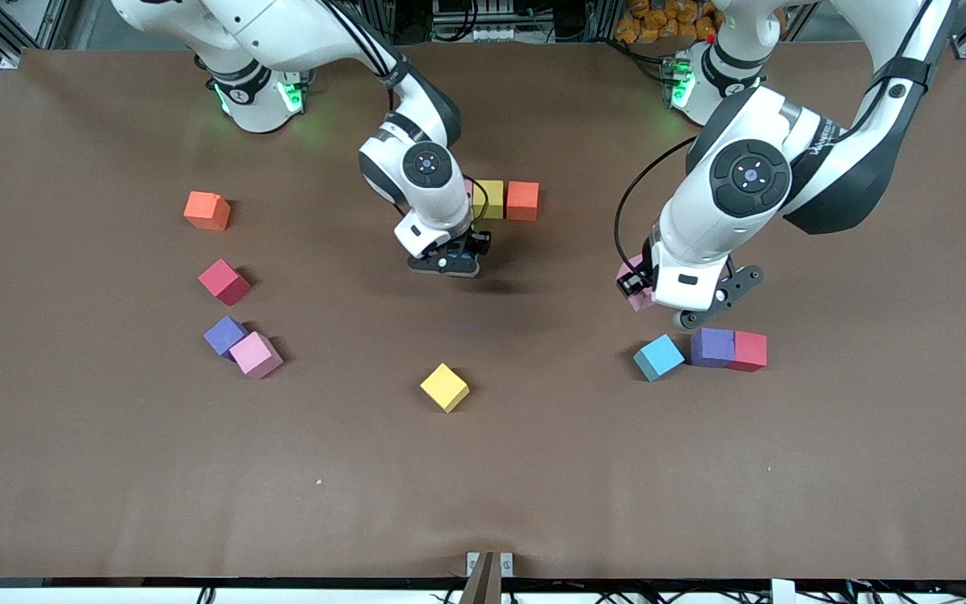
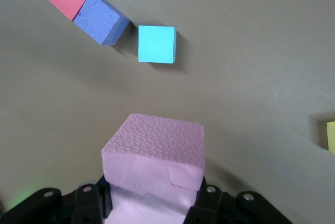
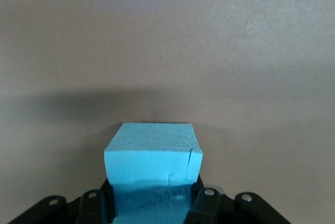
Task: Arrange 11 blocks into digit 3
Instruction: 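Carry the cyan block to the center row with the right gripper, then place the cyan block below the green block and open the right gripper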
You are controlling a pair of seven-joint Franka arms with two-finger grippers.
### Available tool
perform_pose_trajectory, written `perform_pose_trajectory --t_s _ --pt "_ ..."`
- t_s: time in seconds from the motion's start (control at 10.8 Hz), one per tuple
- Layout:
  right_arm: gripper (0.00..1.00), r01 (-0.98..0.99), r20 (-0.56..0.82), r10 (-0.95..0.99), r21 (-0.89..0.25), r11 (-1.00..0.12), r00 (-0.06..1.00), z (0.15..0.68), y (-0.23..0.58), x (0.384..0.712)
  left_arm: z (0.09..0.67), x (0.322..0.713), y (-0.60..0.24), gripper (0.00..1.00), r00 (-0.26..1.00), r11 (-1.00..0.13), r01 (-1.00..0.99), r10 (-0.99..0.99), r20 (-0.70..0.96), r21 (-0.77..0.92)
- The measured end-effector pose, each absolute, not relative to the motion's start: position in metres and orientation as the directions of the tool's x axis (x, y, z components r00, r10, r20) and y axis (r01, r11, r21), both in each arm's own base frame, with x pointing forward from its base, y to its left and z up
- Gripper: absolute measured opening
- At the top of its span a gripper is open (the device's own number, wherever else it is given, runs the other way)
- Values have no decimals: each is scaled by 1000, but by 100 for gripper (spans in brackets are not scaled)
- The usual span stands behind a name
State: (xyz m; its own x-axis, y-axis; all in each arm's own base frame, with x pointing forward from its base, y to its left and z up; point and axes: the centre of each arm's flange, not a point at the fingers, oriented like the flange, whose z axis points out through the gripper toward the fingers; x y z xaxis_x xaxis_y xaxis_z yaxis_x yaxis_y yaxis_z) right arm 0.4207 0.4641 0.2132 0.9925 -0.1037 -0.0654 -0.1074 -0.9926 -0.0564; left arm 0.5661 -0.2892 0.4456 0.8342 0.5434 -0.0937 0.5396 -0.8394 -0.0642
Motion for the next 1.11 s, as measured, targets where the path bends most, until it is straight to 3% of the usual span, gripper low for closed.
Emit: perform_pose_trajectory --t_s 1.11 --pt "53 -83 -92 -81 -11 -997 992 207 468 410 446 564 -293 56 838 -843 534 538 -94 -63"
